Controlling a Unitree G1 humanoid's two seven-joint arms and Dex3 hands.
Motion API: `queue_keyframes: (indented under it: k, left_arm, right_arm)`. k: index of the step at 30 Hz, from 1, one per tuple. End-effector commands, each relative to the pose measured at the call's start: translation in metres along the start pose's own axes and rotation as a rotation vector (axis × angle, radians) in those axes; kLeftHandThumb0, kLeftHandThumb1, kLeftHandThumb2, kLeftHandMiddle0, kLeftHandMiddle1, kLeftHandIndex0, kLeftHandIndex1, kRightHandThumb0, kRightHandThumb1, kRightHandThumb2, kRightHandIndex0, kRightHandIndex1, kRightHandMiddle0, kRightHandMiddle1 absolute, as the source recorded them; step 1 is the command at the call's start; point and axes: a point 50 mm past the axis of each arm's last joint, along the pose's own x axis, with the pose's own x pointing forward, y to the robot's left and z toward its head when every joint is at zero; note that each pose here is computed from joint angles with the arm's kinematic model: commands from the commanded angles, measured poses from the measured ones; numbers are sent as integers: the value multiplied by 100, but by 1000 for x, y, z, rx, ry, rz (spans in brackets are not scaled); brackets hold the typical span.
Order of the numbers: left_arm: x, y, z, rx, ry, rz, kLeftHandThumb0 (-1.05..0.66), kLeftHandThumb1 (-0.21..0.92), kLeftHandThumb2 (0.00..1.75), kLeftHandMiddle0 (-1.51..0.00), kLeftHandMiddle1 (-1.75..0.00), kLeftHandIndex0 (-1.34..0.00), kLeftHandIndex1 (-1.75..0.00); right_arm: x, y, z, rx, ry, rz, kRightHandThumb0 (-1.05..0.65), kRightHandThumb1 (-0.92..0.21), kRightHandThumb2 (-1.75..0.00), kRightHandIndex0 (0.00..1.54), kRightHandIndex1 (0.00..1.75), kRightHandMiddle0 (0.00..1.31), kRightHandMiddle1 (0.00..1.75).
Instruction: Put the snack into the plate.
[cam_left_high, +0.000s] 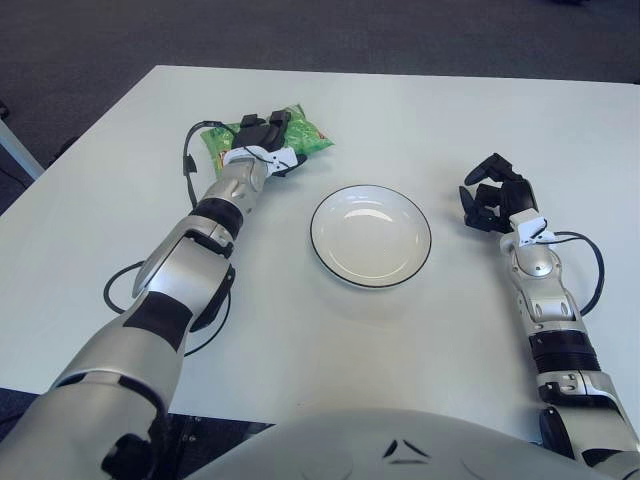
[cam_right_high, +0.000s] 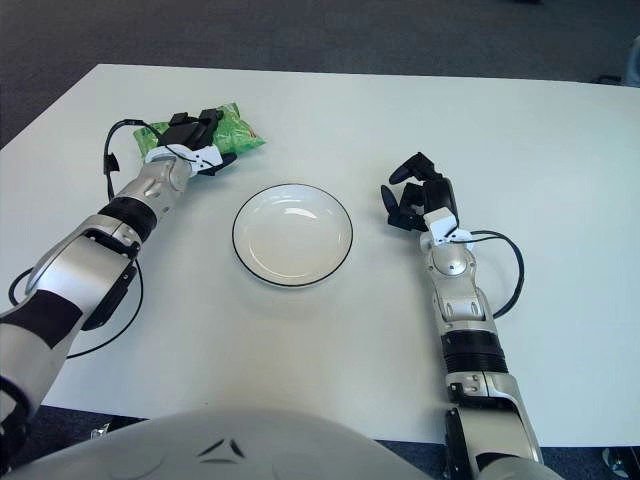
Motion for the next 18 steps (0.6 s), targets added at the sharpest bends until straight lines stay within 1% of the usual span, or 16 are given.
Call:
queue_keyframes:
  k: [1, 3, 7, 8, 9, 10, 11, 12, 13, 14, 18]
  left_arm:
    - [-23, -44, -30, 87, 89, -129, 29, 74, 77, -28, -173, 0, -150]
    - [-25, -45, -32, 115, 89, -113, 33, 72, 80, -30, -174, 0, -154]
    - [-25, -45, -31, 154, 74, -77, 36, 68, 85, -32, -174, 0, -162]
    - [-25, -44, -30, 164, 65, -66, 37, 66, 88, -34, -174, -2, -165]
    - [-26, -44, -30, 174, 48, -53, 39, 58, 98, -40, -175, -11, -168]
    - [-26, -44, -30, 180, 36, -45, 42, 49, 110, -47, -175, -30, -171]
    - [-26, -44, -30, 184, 23, -41, 43, 45, 114, -50, -175, -37, -171]
    - [-27, -44, -30, 186, 16, -38, 45, 39, 121, -54, -175, -50, -173]
    - [-27, -44, -31, 186, 10, -36, 46, 35, 126, -57, -175, -59, -173]
    - [-27, -44, -31, 187, 6, -35, 47, 32, 130, -60, -175, -67, -174]
    - [-28, -43, -31, 171, -10, -17, 49, 27, 136, -64, -175, -79, -174]
  right_arm:
    - [-32, 17, -50, -17, 260, 98, -41, -57, -100, 105, 175, 42, 175]
    - [-32, 17, -50, -17, 260, 100, -41, -57, -100, 105, 175, 42, 175]
    - [-32, 17, -50, -22, 262, 107, -41, -57, -100, 104, 175, 42, 175]
    - [-32, 17, -50, -25, 263, 112, -41, -57, -100, 104, 175, 42, 175]
    - [-32, 17, -49, -29, 263, 117, -41, -57, -100, 104, 175, 42, 175]
    - [-32, 17, -49, -31, 262, 120, -41, -57, -99, 104, 175, 42, 175]
    - [-33, 18, -48, -33, 262, 122, -41, -57, -99, 104, 175, 42, 175]
    - [-33, 18, -48, -34, 262, 123, -41, -57, -99, 103, 175, 42, 175]
    - [-33, 18, -48, -36, 262, 123, -41, -57, -99, 103, 175, 42, 175]
    - [-33, 18, -48, -37, 262, 124, -41, -57, -99, 103, 175, 42, 175]
    - [-33, 18, -47, -44, 263, 124, -41, -58, -99, 102, 175, 42, 175]
